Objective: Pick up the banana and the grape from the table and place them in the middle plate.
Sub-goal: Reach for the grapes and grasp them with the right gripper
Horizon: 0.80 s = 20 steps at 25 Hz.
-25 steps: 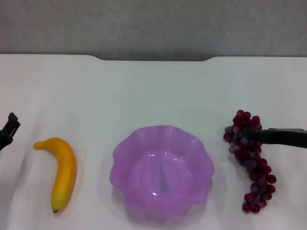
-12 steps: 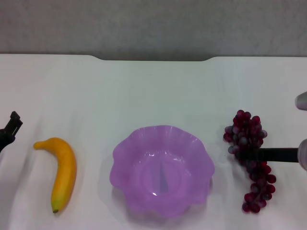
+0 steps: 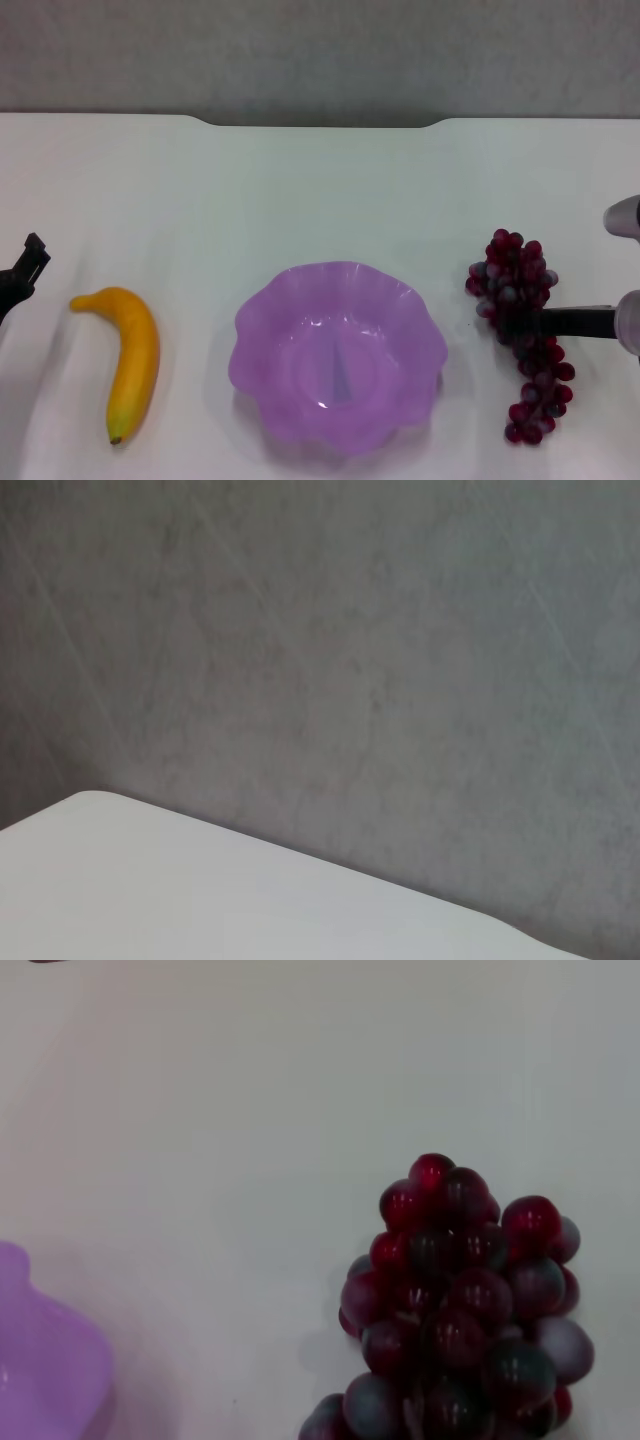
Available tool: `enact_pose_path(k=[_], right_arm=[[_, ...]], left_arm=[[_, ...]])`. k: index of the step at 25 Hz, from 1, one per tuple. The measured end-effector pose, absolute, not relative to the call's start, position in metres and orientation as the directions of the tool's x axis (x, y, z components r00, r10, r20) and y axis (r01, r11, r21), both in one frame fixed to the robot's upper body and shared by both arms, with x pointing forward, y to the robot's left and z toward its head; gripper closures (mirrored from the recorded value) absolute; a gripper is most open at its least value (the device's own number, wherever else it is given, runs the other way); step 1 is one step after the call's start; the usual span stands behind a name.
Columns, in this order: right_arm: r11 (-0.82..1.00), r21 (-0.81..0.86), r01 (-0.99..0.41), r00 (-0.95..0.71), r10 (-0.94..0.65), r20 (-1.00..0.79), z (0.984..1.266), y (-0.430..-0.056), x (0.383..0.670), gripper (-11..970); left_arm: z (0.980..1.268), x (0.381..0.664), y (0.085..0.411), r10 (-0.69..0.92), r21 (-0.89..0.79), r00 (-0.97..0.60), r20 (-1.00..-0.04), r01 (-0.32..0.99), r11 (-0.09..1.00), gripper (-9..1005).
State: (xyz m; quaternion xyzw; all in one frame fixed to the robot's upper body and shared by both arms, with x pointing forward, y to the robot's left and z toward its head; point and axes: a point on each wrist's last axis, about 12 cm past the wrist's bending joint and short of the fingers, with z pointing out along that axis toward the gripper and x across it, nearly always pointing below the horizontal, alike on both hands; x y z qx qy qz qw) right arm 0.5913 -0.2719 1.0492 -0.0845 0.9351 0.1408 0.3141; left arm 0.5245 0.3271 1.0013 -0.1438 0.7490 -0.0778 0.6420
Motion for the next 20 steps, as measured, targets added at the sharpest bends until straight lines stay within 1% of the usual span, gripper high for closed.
enact_pose_path(k=[12, 20], right_arm=[[0.937, 0.122, -0.328, -0.746, -0.177, -0.642, 1.041, -0.251, 0.595, 137], [0.926, 0.111, -0.362, -0.735, -0.21, -0.645, 1.035, -0.236, 0.595, 142]], left_arm=[[1.002, 0.525, 0.327, -0.319, -0.305, -0.132, -0.938, -0.119, 0.945, 106], [1.002, 0.525, 0.327, -0.321, -0.307, -0.129, -0.938, -0.119, 0.944, 106]])
